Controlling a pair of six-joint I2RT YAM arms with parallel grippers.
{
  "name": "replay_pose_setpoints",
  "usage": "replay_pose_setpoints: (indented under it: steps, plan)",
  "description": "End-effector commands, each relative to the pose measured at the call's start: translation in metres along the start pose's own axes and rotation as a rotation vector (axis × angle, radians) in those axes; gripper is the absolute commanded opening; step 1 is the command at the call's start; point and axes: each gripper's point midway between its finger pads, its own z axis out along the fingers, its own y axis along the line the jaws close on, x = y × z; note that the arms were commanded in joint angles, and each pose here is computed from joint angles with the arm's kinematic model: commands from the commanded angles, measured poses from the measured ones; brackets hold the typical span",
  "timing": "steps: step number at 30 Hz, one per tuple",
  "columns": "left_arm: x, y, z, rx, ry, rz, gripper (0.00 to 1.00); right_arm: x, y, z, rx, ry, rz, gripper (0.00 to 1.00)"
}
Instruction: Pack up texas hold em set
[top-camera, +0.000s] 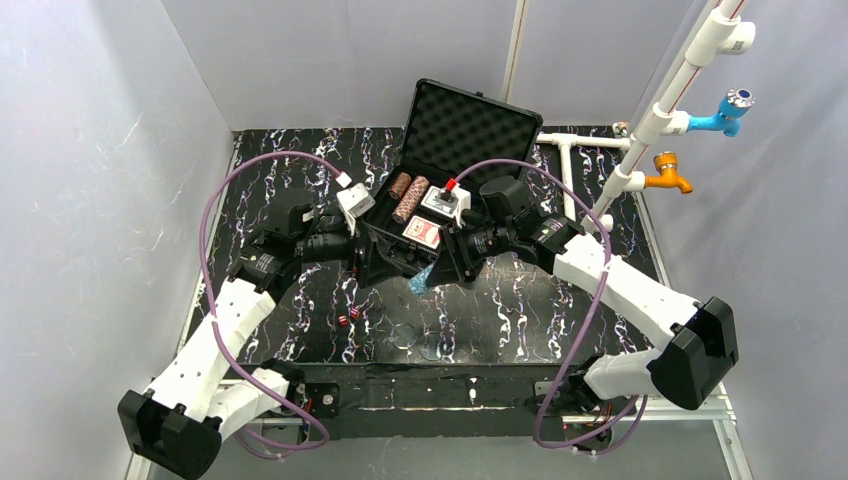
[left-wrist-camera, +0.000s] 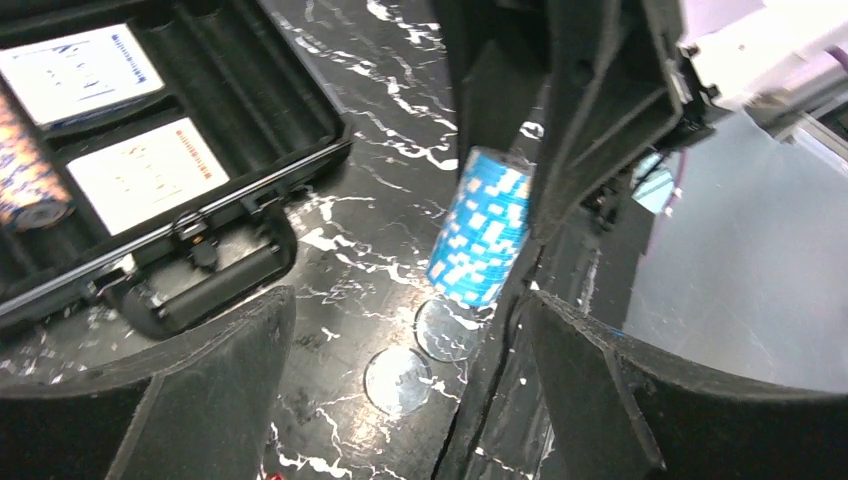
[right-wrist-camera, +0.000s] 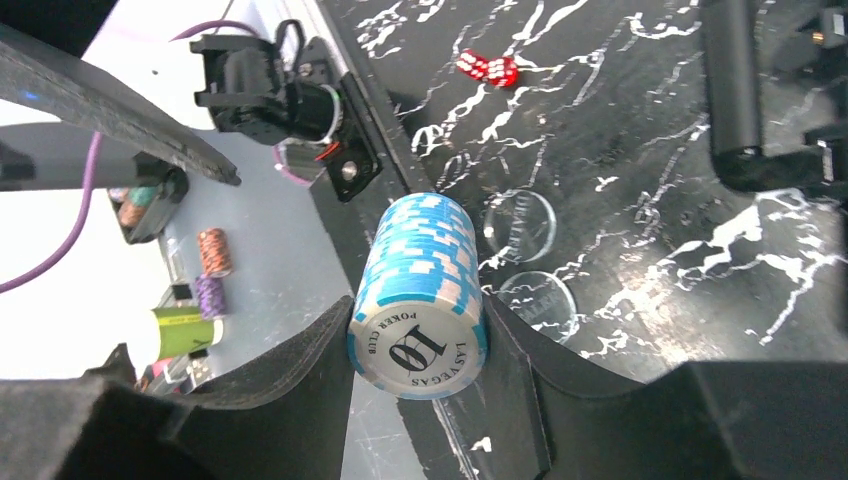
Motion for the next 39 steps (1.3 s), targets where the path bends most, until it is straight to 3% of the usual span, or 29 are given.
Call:
replay_pose_setpoints:
  steps: [1, 13, 17, 22, 30, 39]
  plan:
    - [-0.005, -0.033, -0.001, 0.188, -0.014, 0.071, 0.82, -0.027, 0.042, -0.008, -0.194, -0.058, -0.105, 0.01]
    - [0.011, -0.046, 0.002, 0.294, 0.003, 0.020, 0.73, -0.023, 0.040, 0.005, -0.252, -0.010, -0.057, 0.01]
    - [0.016, -0.051, 0.003, 0.311, 0.012, 0.012, 0.64, -0.023, 0.038, 0.009, -0.256, 0.003, -0.022, 0.01]
    - [0.027, -0.044, 0.009, 0.254, 0.042, 0.020, 0.65, -0.024, 0.040, 0.011, -0.274, 0.018, 0.010, 0.01]
    - [0.036, -0.036, 0.014, 0.202, 0.088, 0.031, 0.76, -0.026, 0.043, 0.011, -0.290, 0.021, 0.035, 0.01]
    - [0.048, -0.038, 0.020, 0.202, 0.139, 0.028, 0.77, -0.024, 0.039, 0.017, -0.288, 0.047, 0.074, 0.01]
